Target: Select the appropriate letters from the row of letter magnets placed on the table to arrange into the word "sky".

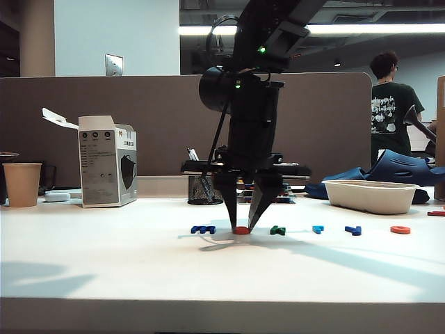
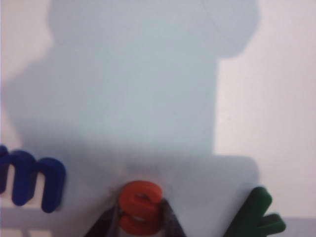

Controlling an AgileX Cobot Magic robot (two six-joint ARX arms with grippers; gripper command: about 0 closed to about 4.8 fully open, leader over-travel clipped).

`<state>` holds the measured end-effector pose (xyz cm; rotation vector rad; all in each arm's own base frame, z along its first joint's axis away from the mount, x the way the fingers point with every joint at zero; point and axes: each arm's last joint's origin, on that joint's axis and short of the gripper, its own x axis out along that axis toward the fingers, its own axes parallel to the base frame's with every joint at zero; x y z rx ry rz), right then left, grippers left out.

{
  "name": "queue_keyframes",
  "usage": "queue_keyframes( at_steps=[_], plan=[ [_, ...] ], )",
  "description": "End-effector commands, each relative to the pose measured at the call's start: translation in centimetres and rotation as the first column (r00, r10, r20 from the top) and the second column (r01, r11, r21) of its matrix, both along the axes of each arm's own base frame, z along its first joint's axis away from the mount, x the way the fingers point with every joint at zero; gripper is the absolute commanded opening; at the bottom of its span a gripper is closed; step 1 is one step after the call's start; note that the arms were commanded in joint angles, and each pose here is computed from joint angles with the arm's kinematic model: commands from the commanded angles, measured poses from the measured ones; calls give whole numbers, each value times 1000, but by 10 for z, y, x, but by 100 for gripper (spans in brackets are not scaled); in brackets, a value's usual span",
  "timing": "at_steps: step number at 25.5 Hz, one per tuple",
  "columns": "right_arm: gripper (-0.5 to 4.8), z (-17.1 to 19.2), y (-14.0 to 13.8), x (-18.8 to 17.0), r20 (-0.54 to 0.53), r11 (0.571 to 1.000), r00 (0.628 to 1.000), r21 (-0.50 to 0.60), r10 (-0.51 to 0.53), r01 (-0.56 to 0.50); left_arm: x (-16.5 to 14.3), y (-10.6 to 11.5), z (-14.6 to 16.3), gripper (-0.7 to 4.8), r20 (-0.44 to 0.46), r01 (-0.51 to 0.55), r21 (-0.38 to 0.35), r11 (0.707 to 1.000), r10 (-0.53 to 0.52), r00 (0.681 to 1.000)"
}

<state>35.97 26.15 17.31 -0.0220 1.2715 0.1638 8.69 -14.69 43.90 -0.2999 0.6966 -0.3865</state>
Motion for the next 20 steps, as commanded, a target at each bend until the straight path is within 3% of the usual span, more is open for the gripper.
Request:
queue_keyframes(
  at_steps=[1,20],
  plan=[
    [79,-17,-1,-3,-71,1000,997,-20,3,-5,0,0,2,-4,9,0,-8,1000,0,1000],
    [72,-18,-1,-8,-106,999,994,-40,8,-12,0,0,2,-4,9,1,-8,1000,-1,1000]
  ],
)
